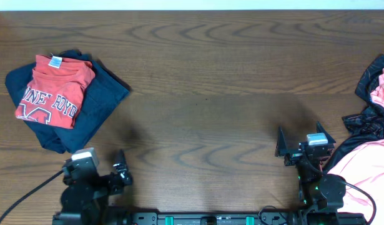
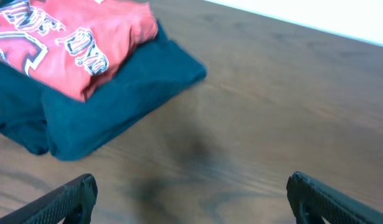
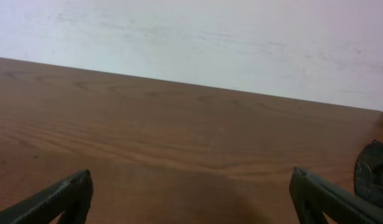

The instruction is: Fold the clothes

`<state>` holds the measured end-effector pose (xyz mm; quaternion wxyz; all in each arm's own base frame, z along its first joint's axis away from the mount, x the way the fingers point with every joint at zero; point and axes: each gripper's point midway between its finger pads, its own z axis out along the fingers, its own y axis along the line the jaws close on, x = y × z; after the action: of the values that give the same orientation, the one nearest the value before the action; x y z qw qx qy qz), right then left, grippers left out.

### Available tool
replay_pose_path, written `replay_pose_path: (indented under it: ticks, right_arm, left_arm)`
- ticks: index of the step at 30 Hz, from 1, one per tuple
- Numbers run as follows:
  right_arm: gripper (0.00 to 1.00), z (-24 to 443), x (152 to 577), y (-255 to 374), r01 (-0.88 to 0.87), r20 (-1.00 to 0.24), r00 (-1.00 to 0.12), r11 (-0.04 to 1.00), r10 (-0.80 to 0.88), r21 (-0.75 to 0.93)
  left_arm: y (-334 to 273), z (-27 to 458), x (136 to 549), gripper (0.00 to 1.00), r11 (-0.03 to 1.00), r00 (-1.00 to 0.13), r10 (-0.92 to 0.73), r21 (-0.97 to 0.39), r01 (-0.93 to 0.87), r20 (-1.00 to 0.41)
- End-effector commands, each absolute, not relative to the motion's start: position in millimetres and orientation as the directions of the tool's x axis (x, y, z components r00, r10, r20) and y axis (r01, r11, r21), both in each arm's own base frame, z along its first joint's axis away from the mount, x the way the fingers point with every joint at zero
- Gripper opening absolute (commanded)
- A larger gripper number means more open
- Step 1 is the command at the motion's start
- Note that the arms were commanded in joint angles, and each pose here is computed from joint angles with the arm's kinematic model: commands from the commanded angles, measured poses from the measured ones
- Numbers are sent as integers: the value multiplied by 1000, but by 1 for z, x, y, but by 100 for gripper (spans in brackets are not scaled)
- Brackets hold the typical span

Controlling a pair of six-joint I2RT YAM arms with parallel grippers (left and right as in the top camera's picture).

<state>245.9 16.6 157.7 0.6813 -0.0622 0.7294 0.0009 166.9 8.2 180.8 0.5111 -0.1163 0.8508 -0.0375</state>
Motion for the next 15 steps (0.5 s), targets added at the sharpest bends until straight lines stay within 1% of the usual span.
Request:
replay_pose_path:
  ticks: [1,4,9,12,15]
  right_arm:
    - [99,158,246,16,-90,-993,-62,992,-99,-93]
    - [99,158,246,16,-90,-993,-62,992,-99,-93]
    - [99,158,246,16,-90,-993,-62,992,-99,-93]
    - [99,158,246,16,-90,-993,-62,992,-99,-93]
    - [99,158,246,16,-90,-993,-62,992,-99,-93]
  left_arm:
    - [14,162,177,98,969,-401,-228,-168,-179,-887]
    - [13,153,196,98,969,-362,-230,-178,-171,-903]
    - [17,152,227,98,963,-196,-241,-208,-173,-951]
    - [20,149,238,98,959,-121,-245,-222,-178,-962]
    - [21,140,242,98,957,-98,-247,-226,-180,-964]
